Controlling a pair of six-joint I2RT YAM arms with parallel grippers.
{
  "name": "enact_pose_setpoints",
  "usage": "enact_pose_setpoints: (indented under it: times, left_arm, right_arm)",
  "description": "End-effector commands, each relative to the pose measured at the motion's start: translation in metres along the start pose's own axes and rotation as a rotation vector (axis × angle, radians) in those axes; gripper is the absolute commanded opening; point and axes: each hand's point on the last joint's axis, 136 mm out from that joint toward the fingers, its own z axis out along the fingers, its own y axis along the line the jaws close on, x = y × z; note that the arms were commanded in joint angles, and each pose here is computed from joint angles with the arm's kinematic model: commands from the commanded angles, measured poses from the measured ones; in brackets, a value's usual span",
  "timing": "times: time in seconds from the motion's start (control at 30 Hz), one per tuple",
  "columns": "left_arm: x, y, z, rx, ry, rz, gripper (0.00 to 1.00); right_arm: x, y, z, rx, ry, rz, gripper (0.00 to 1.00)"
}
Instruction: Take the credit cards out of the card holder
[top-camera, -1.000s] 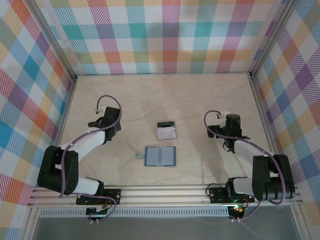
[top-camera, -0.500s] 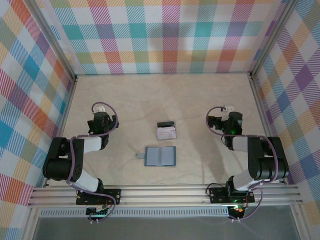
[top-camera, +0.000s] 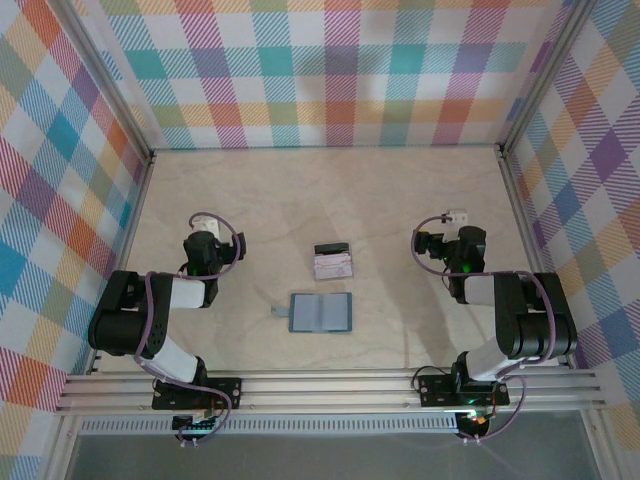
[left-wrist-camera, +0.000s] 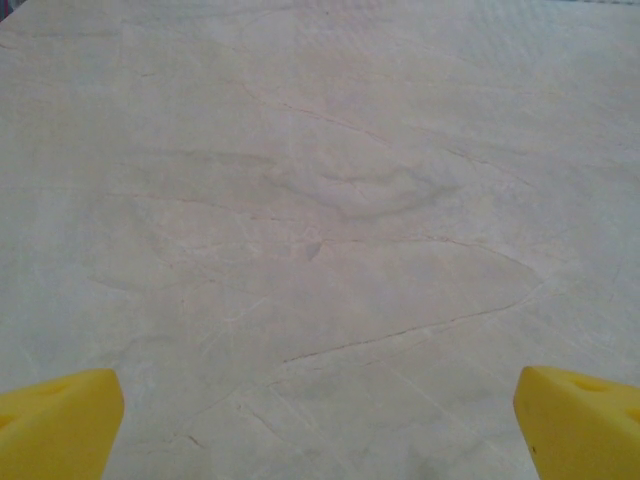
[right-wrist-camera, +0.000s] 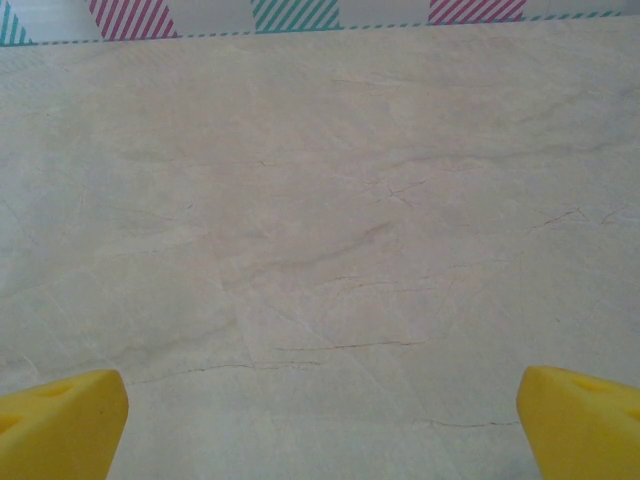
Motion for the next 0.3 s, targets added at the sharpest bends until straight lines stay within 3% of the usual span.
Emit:
enact_pose_setpoints:
  times: [0.0,0.27]
  left_arm:
    - [-0.0065,-0.002,-0.0016,0.018,-0.035,0.005,1.0]
    - [-0.0066,-0.0023,-0.0015,0.02,-0.035,0.004,1.0]
  right_arm:
    - [-0.0059,0.0022,0.0002,-0.019,-0.031,0.012,1.0]
    - [-0.0058,0.0026,0.0002,-0.021,-0.031,0.013,1.0]
